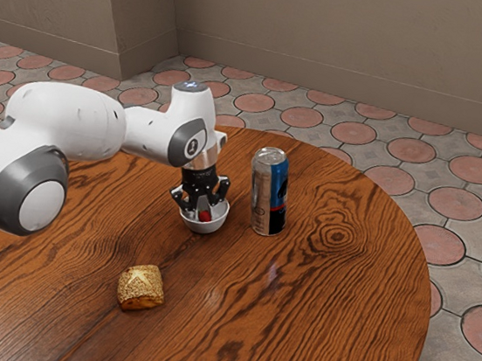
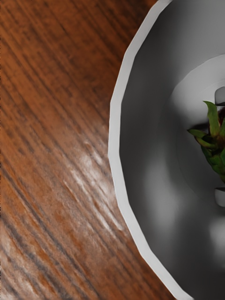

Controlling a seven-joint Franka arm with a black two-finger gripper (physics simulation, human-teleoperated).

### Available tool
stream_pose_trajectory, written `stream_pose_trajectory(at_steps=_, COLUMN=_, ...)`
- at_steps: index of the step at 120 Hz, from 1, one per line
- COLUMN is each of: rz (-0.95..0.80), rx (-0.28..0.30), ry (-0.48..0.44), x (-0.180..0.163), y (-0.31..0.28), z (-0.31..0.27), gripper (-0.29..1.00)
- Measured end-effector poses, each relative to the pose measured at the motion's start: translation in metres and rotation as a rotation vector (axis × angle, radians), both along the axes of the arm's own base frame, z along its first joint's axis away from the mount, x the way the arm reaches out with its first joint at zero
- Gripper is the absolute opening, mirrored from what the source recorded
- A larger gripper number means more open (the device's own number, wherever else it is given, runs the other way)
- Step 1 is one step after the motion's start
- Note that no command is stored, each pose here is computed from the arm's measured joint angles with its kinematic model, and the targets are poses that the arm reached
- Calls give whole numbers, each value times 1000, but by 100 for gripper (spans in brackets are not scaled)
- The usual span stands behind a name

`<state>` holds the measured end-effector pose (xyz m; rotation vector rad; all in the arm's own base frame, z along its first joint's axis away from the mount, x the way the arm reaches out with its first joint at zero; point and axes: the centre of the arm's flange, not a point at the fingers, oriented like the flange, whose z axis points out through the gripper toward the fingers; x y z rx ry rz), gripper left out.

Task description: Take strawberry from the bowl

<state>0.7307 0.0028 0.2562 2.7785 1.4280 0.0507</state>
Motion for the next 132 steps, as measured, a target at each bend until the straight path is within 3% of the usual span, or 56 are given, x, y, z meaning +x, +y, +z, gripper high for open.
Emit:
stream_pose_trajectory(at_steps=36, rz=1, rx=2, ry=-44, x=-1, y=-3, z=38, gripper=6)
stream_pose_trajectory(at_steps=64, rz=-26, rx=17, ry=-49, x=-36, y=-27, z=83, gripper=3)
stream_pose_trajectory(at_steps=90, rz=-84, rx=16, ry=7, x=-74, y=-75, z=71, gripper=0)
stream_pose_trajectory(at_steps=132, rz=-231, rx=33, ry=4, x=-91, y=-186, z=33, gripper=-3)
